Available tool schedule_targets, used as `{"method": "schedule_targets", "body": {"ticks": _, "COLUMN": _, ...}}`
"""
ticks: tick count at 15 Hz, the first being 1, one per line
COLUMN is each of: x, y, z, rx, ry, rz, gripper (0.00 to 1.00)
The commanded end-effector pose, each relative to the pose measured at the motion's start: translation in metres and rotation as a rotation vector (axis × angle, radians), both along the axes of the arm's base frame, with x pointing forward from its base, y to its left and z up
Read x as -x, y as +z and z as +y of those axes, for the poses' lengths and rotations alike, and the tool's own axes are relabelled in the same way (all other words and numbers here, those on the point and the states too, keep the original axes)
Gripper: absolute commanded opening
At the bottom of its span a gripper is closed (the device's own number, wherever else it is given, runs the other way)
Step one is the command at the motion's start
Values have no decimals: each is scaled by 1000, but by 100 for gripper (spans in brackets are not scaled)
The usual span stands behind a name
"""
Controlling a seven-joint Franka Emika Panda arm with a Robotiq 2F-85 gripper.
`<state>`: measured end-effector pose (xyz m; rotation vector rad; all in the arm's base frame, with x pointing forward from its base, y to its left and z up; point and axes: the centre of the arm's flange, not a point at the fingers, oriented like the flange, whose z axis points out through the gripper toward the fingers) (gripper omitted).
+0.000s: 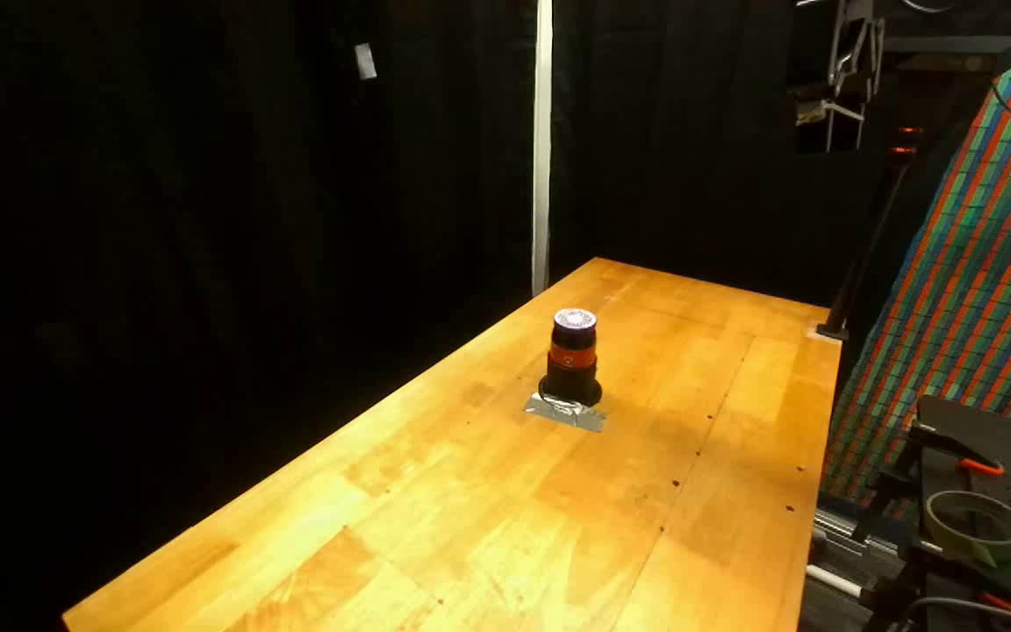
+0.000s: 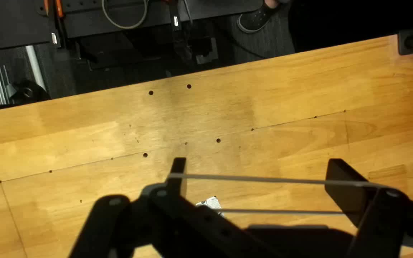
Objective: Put the rubber band around the cup
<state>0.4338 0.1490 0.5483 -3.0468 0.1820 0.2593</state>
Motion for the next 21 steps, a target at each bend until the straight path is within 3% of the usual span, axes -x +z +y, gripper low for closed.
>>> {"method": "schedule_targets", "body": {"ticks": 1, "x": 0, "y": 1, "z": 0, "rx": -1, "ry": 0, "rz": -3, "gripper": 100}}
{"method": "schedule_targets", "body": {"ticks": 12, "x": 0, "y": 5, "z": 0, "rx": -3, "ry": 0, "rz": -12, "gripper": 100}}
{"method": "schedule_targets", "body": {"ticks": 16, "x": -58, "y": -13, "z": 19, "rx": 5, "ry": -32, "rz": -75, "gripper": 100}}
{"method": "schedule_targets", "body": {"ticks": 21, "x": -145, "y": -70, "z": 14, "rx": 22, "ry": -93, "rz": -206, "gripper": 100}}
